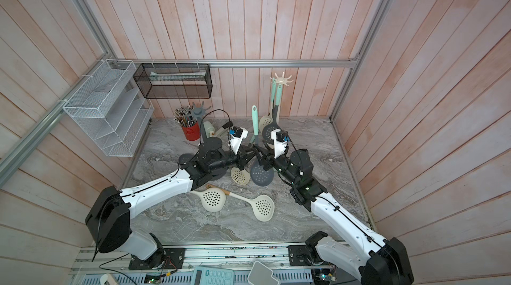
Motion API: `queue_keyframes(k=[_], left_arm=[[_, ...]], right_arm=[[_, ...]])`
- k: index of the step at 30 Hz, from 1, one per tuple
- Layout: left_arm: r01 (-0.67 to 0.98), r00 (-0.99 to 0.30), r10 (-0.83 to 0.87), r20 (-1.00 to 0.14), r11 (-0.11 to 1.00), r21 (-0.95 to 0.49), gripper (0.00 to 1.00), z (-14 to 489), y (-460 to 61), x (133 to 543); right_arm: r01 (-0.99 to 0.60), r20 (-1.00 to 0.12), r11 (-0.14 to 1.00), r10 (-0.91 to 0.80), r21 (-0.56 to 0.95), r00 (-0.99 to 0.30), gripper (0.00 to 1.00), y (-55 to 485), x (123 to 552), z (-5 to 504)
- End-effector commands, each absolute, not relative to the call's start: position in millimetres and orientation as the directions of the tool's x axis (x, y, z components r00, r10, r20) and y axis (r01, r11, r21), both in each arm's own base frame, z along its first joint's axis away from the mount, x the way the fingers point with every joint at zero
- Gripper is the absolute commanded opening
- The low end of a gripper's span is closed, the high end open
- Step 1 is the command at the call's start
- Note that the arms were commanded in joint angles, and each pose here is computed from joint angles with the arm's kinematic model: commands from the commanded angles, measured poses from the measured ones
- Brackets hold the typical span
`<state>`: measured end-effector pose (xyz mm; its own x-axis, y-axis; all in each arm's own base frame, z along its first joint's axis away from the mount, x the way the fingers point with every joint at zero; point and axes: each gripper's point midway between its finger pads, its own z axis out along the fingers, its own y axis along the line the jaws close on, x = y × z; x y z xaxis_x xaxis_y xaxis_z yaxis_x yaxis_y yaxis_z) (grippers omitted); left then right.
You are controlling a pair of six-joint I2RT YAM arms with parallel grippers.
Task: Hang the skimmer on the kitchen utensil rack
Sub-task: Pick up the skimmer from the center of the board.
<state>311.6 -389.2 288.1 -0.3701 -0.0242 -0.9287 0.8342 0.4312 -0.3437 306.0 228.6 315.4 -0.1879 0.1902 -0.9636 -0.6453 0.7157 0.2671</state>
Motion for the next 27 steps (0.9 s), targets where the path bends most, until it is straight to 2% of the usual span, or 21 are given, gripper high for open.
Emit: queue_keyframes(k=[1, 8, 18, 22, 27], left_arm=[[0.840, -0.335, -0.043, -0.941, 0.438, -0.319, 0.00, 297.2, -388.6, 310.4], [0.853, -0.314, -0.011, -0.949, 0.436, -0.287, 0.00, 292.5, -391.0, 304.3], [0.850, -0.311, -0.009, -0.950, 0.444, -0.282, 0.00, 292.4, -390.4, 304.5], [0.849, -0.310, -0.015, -0.951, 0.445, -0.283, 0.00, 295.7, -391.6, 305.9], [0.849, -0.313, -0.015, -0.950, 0.443, -0.287, 0.00, 298.0, -394.2, 307.9]], right_arm=[[-0.628, -0.972, 0.743, 0.189, 0.233, -0.138, 0.52, 228.9, 314.6, 334.3], [-0.618, -0.982, 0.763, 0.146, 0.188, -0.119, 0.48, 231.6, 323.9, 342.7], [-0.624, -0.984, 0.761, 0.120, 0.179, -0.135, 0.31, 238.2, 330.5, 337.4], [-0.629, -0.985, 0.758, 0.116, 0.172, -0.130, 0.29, 237.5, 328.3, 334.3], [-0.624, -0.987, 0.766, 0.091, 0.154, -0.132, 0.16, 236.8, 330.9, 328.6]])
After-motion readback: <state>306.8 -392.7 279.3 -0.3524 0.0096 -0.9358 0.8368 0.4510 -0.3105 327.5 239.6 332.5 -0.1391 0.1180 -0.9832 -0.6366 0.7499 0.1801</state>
